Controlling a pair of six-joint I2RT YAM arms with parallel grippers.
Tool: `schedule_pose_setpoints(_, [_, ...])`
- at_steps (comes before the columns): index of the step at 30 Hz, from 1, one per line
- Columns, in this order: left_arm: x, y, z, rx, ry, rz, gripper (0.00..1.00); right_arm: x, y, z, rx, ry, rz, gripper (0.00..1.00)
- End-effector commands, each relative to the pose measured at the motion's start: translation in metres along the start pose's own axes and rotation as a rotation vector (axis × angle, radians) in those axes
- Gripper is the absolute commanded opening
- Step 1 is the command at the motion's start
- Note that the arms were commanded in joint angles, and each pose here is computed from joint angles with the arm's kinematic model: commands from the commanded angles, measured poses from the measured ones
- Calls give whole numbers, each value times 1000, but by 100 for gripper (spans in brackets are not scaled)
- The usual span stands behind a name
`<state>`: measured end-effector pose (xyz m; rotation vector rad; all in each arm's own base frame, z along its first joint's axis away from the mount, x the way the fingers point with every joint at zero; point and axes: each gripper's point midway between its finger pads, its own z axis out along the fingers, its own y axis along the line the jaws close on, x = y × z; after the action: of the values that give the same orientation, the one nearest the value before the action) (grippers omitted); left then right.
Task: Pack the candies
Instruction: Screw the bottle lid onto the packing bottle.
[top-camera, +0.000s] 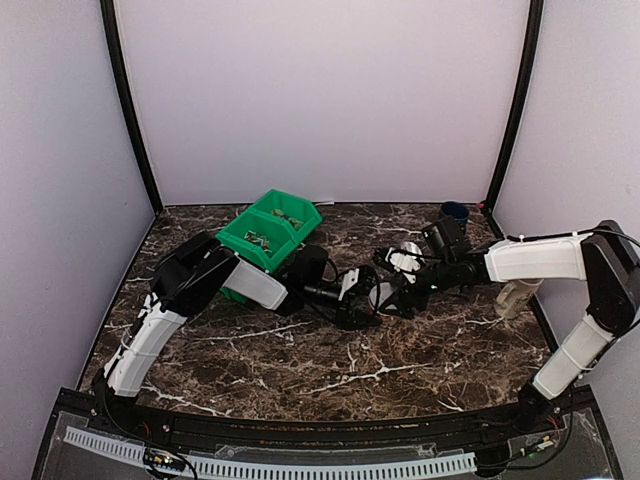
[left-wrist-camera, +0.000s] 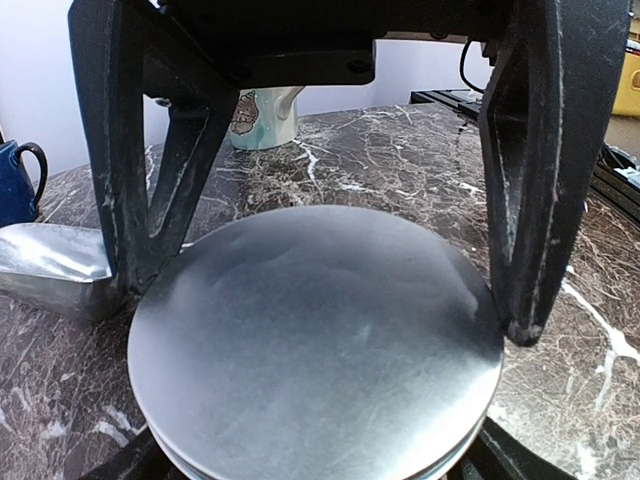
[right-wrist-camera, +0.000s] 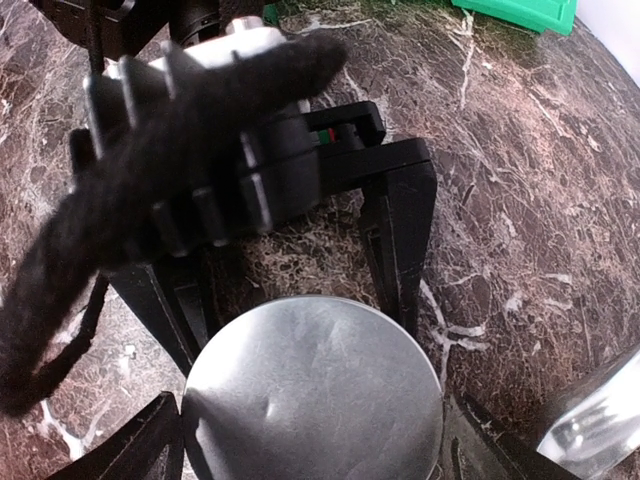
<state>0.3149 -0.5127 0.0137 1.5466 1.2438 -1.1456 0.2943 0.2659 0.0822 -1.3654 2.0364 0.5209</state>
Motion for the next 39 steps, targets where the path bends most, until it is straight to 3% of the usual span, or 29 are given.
schedule_pose_setpoints(1, [189,-72,-20,48,396,-269,84,-5,-1,4,20,-4,82,78])
schedule_pose_setpoints(7, [190,-71,-20,35,401,-268,84,8,-3,11,108,29,182,74])
schedule_pose_setpoints(18, [197,-61,-20,-33,443,-261,84,2,-16,5,350,20,453,75])
schedule_pose_setpoints(23, [197,-62,-20,-32,446,-264,84,-9,-13,10,380,-16,521,77])
schedule_pose_setpoints(32, [197,-62,-20,-33,445,-262,84,-37,-11,-20,373,-100,416,99])
schedule_pose_setpoints(39, [197,-62,-20,-31,442,-263,84,-27,-6,-44,290,-155,344,97])
